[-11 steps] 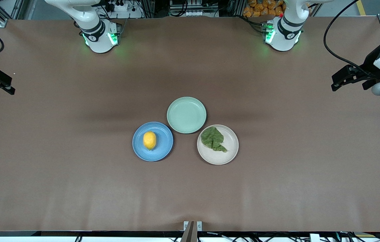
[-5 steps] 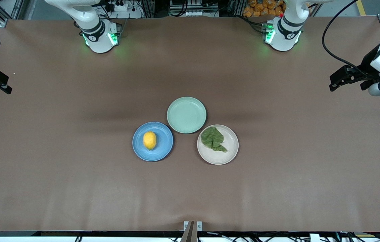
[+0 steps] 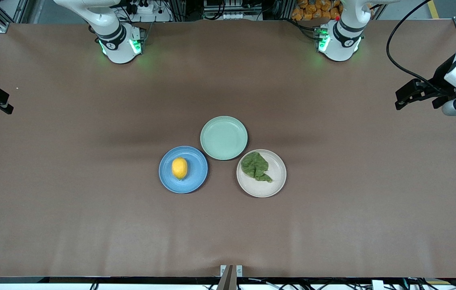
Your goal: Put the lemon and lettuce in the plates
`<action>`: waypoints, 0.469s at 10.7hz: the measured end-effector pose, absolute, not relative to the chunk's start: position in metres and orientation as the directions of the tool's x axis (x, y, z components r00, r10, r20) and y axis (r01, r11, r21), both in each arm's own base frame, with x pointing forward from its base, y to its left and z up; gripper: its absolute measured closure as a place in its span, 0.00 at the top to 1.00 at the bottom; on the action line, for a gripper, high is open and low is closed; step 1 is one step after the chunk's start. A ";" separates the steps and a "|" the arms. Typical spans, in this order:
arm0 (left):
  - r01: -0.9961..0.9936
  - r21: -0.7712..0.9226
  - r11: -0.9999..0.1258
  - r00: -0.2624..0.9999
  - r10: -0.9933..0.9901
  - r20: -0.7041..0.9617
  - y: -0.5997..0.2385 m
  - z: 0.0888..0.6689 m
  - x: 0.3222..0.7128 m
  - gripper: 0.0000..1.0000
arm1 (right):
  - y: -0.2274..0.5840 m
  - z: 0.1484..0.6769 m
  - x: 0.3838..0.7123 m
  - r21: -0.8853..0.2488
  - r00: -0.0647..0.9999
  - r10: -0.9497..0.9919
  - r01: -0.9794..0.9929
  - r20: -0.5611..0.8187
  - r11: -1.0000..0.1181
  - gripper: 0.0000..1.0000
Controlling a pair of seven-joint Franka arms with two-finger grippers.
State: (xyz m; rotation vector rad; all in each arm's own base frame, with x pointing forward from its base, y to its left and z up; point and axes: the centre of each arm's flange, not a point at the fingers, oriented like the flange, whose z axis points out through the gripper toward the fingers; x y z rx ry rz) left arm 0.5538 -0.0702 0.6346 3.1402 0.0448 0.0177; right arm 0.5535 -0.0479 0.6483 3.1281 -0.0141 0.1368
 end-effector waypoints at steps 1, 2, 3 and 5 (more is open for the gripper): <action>0.028 0.001 -1.000 1.000 0.028 0.011 -0.070 0.635 0.554 1.00 | -0.050 0.648 0.553 0.008 0.996 -0.020 -0.021 0.087 -1.000 1.00; 0.028 0.001 -1.000 1.000 0.028 0.011 -0.070 0.635 0.554 1.00 | -0.055 0.648 0.553 0.005 0.996 -0.031 -0.032 0.085 -0.999 1.00; 0.028 0.001 -1.000 1.000 0.028 0.011 -0.071 0.635 0.554 1.00 | -0.059 0.648 0.552 0.003 0.996 -0.041 -0.042 0.083 -0.999 1.00; 0.029 0.001 -1.000 1.000 0.029 0.012 -0.070 0.635 0.554 1.00 | -0.058 0.645 0.551 -0.001 0.995 -0.079 -0.079 0.060 -0.997 1.00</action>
